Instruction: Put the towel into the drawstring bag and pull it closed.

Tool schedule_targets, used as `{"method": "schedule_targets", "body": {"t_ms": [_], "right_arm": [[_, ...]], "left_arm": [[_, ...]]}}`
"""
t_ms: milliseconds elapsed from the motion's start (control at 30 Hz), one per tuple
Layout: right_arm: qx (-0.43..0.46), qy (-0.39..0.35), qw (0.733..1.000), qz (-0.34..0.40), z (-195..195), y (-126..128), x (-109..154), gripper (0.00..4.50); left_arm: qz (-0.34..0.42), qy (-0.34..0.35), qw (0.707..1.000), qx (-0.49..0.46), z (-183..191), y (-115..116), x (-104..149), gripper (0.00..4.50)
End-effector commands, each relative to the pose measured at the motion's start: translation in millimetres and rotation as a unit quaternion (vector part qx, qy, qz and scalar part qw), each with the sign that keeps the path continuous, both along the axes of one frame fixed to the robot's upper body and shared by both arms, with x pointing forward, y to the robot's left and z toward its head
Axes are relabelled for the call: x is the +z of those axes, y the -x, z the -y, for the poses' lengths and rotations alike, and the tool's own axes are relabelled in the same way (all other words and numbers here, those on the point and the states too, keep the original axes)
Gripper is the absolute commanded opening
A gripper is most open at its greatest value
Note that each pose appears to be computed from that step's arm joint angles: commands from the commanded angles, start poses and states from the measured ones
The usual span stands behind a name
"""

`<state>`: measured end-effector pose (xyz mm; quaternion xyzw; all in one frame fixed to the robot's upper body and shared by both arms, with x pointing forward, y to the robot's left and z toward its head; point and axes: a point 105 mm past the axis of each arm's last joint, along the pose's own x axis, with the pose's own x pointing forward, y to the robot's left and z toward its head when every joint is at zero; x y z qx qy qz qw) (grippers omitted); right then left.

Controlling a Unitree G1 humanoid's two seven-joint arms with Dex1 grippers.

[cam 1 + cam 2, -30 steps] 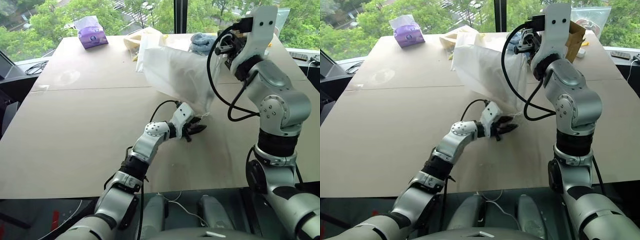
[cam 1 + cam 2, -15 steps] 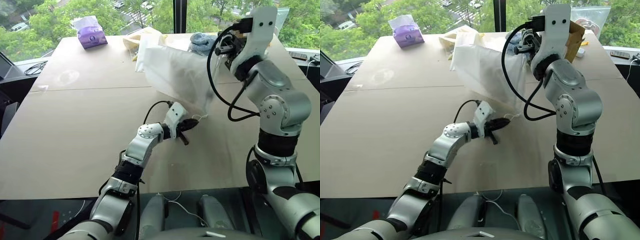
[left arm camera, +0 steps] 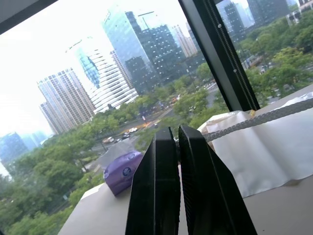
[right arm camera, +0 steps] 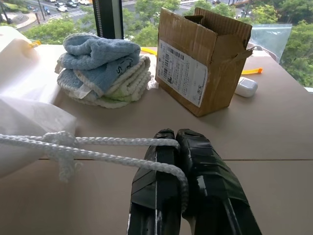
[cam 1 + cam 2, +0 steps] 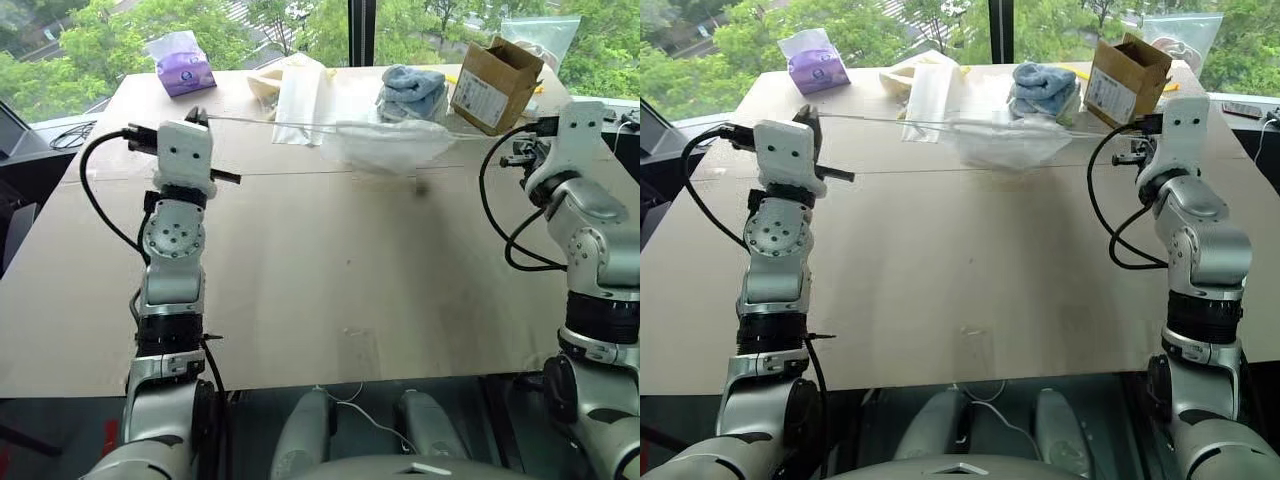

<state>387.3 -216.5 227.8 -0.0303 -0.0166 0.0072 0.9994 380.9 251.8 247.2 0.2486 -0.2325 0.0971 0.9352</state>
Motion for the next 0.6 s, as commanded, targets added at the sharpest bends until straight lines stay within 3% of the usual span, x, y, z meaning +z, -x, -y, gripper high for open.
{"method": "schedule_targets", "body": {"t_ms": [33, 200, 467, 600], "right_arm": [[-0.051, 0.027, 0.998, 0.016, 28.5, 6.3, 5.2, 0.0], [-0.14, -0.004, 0.99, 0.006, 67.2, 11.9, -9.0, 0.0], [-0.302, -0.069, 0.95, 0.022, 122.3, 30.3, -10.6, 0.0], [-0.197, -0.077, 0.977, 0.021, 86.7, 15.8, -4.9, 0.0]], "left_arm": [[0.033, 0.028, 0.992, 0.119, -54.9, 11.2, 16.5, 0.06], [0.014, 0.088, 0.966, 0.244, -111.4, 24.3, -0.3, 0.06], [-0.002, 0.146, 0.931, 0.334, -148.3, 40.5, -19.3, 0.06], [-0.008, 0.147, 0.948, 0.283, -132.7, 30.1, -21.1, 0.06]]}}
